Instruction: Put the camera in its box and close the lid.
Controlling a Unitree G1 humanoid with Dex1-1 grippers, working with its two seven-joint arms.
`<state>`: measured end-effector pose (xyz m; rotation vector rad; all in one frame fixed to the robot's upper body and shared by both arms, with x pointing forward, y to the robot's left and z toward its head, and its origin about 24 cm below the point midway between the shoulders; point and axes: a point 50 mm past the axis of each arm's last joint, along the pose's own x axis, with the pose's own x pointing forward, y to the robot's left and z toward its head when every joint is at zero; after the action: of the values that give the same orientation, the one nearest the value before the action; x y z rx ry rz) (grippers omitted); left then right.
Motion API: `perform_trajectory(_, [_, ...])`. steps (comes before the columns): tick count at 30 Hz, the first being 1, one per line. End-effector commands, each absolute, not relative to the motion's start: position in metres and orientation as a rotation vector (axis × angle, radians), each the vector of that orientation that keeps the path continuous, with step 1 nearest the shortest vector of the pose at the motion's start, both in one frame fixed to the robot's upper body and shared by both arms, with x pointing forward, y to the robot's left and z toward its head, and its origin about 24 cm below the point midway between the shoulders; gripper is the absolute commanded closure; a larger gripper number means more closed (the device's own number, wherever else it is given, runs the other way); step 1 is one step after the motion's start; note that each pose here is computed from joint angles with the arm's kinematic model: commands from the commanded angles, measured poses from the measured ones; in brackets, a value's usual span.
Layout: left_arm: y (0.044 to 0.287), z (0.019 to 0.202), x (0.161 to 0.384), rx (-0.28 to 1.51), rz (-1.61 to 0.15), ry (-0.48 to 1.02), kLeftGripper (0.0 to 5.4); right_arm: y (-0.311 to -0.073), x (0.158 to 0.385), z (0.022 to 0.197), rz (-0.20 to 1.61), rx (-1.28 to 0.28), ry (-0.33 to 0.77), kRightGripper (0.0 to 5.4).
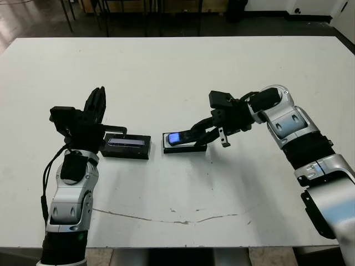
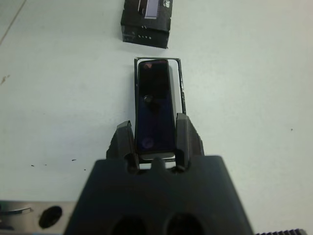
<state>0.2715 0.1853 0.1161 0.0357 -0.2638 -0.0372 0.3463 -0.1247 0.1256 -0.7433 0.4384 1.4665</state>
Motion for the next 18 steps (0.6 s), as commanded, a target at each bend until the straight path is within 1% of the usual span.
perform_trajectory(1, [0.1885,0.1089,0.2694,0.030,-0.018,-0.229,5.40,-0.1271,0.3485,0.1260,1.451,-0.770,0.447,5.30])
perform_trajectory(5, [0.1892,0.1090,0.2690,0.030,-0.019,-0.228,5.40,-0.1283,0.3504,0.1269,1.446,-0.753,0.454,5.30])
perform_trajectory(11, [0.1888,0.1087,0.2688,0.037,-0.018,-0.227,5.40,-0.1299,0.3526,0.1280,1.426,-0.744,0.435,5.30])
perform_trajectory(18, [0.1884,0.1086,0.2686,0.038,-0.020,-0.228,5.40,-0.1303,0.3541,0.1269,1.422,-0.716,0.475,5.30])
